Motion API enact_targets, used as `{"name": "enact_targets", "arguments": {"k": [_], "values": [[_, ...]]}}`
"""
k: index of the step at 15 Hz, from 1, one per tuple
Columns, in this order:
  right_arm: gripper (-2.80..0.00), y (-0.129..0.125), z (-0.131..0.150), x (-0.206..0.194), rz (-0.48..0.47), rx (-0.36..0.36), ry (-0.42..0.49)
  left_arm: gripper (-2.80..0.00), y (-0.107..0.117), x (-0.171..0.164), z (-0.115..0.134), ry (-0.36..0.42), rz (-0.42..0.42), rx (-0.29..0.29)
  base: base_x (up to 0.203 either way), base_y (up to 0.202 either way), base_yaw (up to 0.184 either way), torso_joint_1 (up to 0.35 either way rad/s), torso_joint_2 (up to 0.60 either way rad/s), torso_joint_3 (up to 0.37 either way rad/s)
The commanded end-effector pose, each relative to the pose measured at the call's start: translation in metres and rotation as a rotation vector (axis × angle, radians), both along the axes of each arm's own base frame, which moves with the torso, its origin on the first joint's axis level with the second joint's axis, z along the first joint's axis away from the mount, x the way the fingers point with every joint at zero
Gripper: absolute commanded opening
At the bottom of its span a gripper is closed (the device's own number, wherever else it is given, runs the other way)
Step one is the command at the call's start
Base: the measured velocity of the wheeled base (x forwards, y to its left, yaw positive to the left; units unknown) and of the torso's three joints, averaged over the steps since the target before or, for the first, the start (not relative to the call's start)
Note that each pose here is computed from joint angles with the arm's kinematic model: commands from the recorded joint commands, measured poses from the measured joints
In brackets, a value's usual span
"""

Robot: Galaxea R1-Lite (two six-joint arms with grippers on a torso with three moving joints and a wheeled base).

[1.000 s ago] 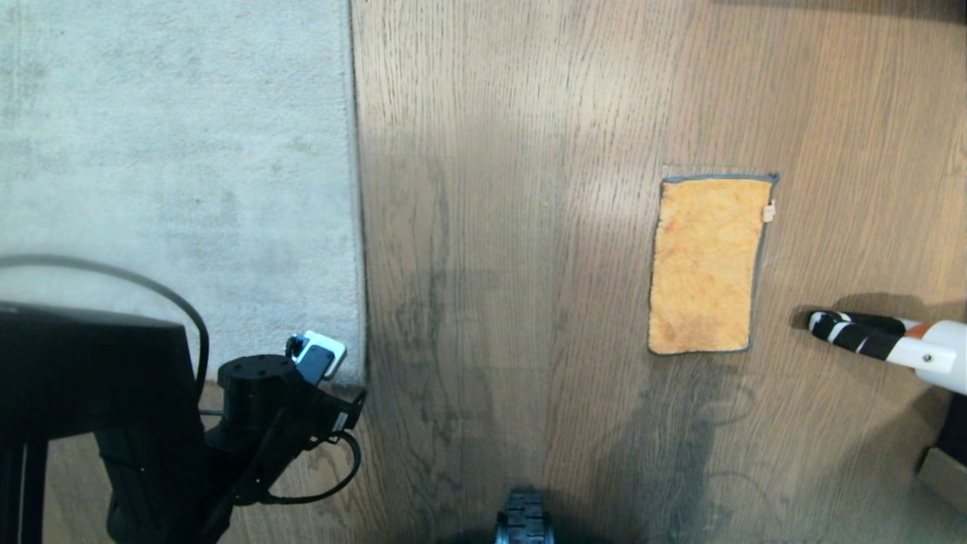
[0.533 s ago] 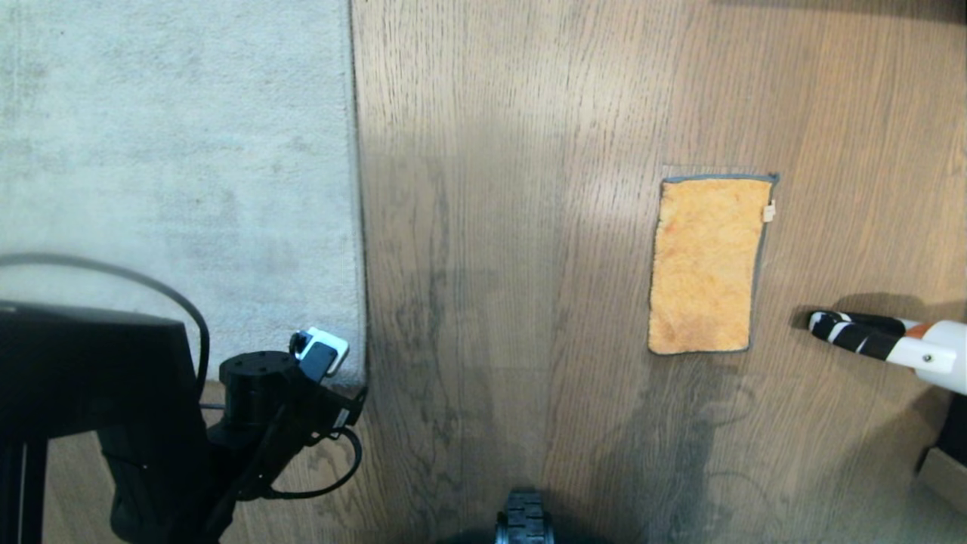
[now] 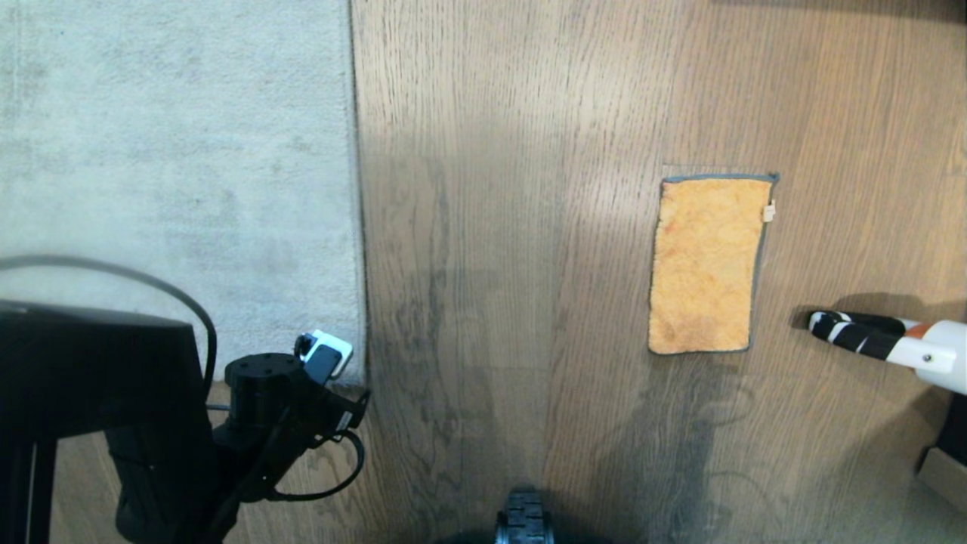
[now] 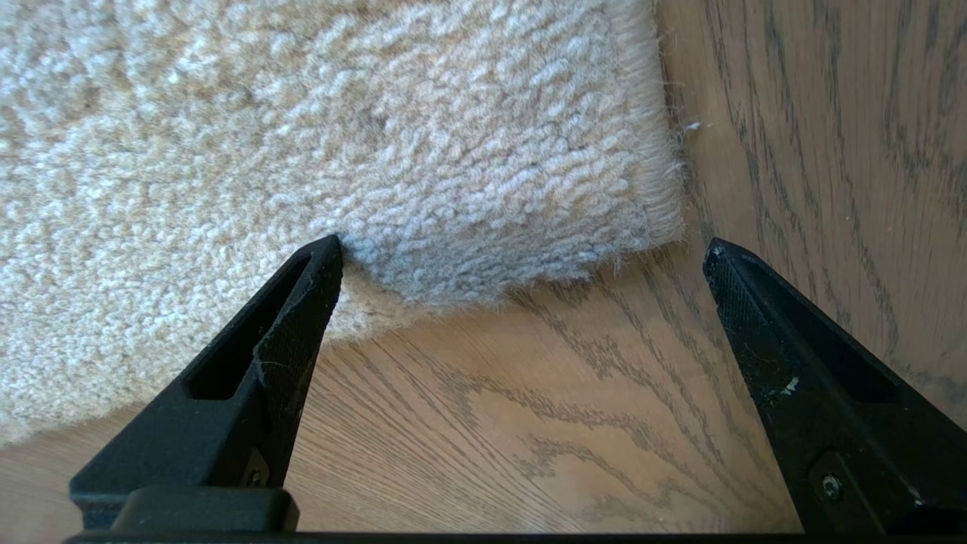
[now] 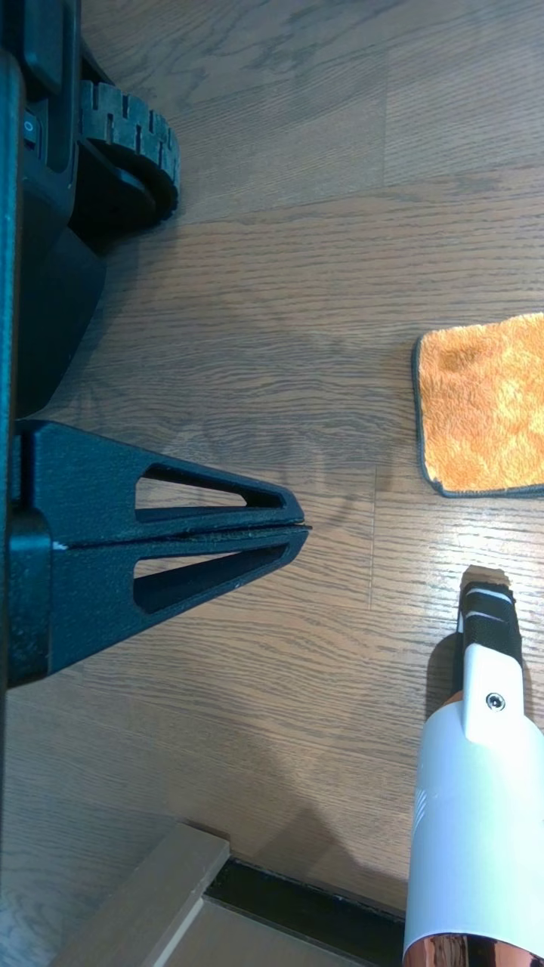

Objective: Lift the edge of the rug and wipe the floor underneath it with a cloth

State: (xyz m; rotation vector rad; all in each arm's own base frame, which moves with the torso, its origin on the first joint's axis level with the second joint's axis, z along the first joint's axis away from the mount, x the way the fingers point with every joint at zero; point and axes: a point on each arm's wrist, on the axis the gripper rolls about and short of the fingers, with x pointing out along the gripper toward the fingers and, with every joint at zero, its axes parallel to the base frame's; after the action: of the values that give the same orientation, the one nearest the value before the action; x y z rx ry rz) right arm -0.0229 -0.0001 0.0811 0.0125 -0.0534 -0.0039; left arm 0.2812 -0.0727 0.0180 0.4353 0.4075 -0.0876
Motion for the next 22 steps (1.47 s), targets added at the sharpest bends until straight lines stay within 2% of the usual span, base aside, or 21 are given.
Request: {"name": "enact_targets", "arguments": {"k": [1,8,21,22], "values": [[-2.80,0.0000,0.0001,0.0001,0.000,0.000,0.000,0.00,-0.0004,-0.0002,-0.0014,0.000,-0.001,0.005,0.000,0.000,0.000,0.000,0.00,0.000],[-2.80,0.0000,0.0000,0.0001,0.000,0.000,0.001,0.00,-0.0008,0.0043,0.0003,-0.015,-0.017,0.046,0.000,0.000,0.000,0.000,0.00,0.000],[-2.80,0.0000,0.0001,0.0001,0.000,0.000,0.000,0.00,0.0010,0.0064,-0.0029,-0.016,-0.010,0.055,0.000,0.000,0.000,0.000,0.00,0.000],[-2.80,0.0000,0.0000,0.0001,0.000,0.000,0.001,-2.80,0.0010,0.0066,-0.0037,-0.015,-0.010,0.056,0.000,0.000,0.000,0.000,0.00,0.000]]}}
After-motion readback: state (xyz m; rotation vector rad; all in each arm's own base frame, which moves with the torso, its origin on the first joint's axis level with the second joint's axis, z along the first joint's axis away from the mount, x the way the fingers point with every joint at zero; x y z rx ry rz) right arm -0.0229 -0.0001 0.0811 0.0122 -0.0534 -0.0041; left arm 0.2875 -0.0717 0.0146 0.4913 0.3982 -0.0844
